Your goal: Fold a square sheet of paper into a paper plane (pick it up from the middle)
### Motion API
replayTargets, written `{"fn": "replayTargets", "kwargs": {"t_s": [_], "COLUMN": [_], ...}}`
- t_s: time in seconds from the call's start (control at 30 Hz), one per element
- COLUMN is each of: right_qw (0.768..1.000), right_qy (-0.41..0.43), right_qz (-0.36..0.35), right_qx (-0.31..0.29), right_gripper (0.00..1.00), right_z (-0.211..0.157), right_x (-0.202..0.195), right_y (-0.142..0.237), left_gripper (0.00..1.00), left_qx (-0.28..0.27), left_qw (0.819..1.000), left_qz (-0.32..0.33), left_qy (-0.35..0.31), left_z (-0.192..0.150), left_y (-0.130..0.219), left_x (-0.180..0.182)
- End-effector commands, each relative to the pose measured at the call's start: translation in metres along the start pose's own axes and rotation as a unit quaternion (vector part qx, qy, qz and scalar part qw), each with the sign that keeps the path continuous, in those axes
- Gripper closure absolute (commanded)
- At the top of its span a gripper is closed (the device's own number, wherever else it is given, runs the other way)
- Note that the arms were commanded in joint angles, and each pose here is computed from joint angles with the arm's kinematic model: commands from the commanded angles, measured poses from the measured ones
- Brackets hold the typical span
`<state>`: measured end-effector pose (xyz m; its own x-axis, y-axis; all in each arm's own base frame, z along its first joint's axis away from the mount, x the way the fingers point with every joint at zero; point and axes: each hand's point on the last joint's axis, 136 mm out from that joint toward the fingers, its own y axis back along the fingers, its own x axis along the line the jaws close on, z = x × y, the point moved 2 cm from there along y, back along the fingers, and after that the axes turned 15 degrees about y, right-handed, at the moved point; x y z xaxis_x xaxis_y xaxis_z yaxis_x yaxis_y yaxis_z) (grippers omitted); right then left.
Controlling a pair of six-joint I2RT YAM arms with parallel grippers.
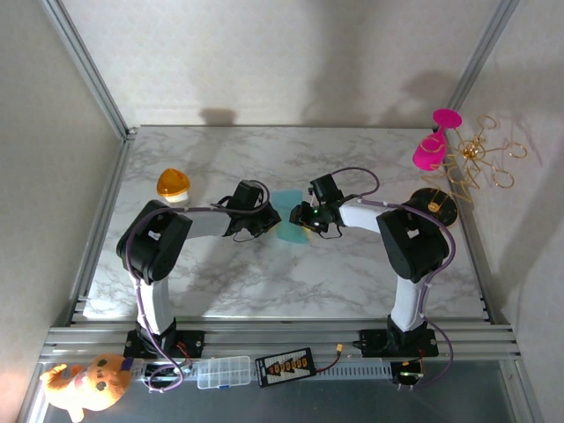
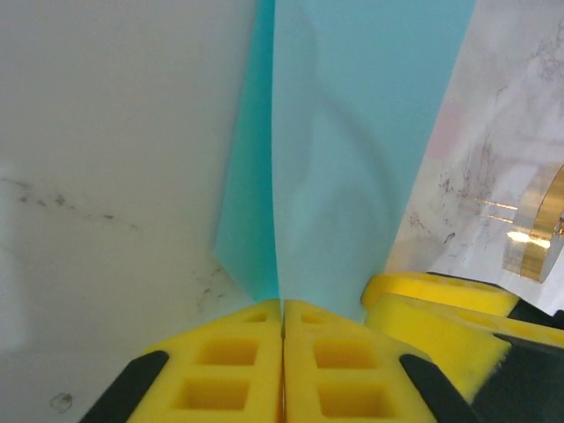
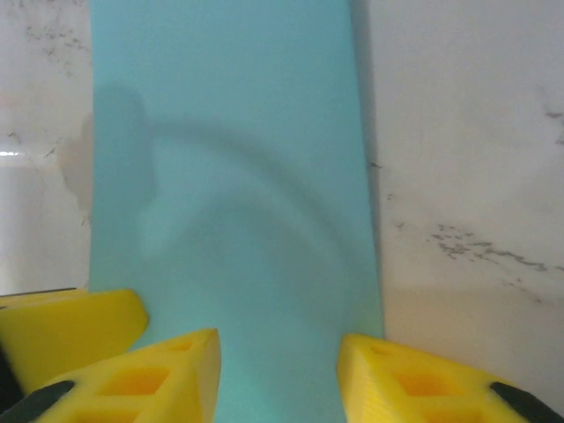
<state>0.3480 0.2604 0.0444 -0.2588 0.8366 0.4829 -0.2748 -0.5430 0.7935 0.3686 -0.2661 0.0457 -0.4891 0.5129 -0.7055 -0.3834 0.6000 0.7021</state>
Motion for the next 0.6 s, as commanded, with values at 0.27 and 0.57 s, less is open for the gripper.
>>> {"fn": "replayTargets", "kwargs": {"t_s": [0.27, 0.57], "right_qw": [0.962, 0.842], "right_qy": [0.222, 0.476], "right_qz": [-0.014, 0.005], "right_qx": [-0.162, -0.256], "right_gripper": [0.3, 0.26], "right_z": [0.032, -0.009], "right_x": [0.021, 0.076], "right_y": [0.064, 0.074], "left_gripper": [1.0, 1.0], "left_qx": [-0.004, 0.003], "left_qw": [0.999, 0.998], "left_qz": [-0.025, -0.026], "left_qy": [0.041, 0.053], "left_z": [0.004, 0.001], "left_y": [0.003, 0.005], "left_x": [-0.007, -0.008]}}
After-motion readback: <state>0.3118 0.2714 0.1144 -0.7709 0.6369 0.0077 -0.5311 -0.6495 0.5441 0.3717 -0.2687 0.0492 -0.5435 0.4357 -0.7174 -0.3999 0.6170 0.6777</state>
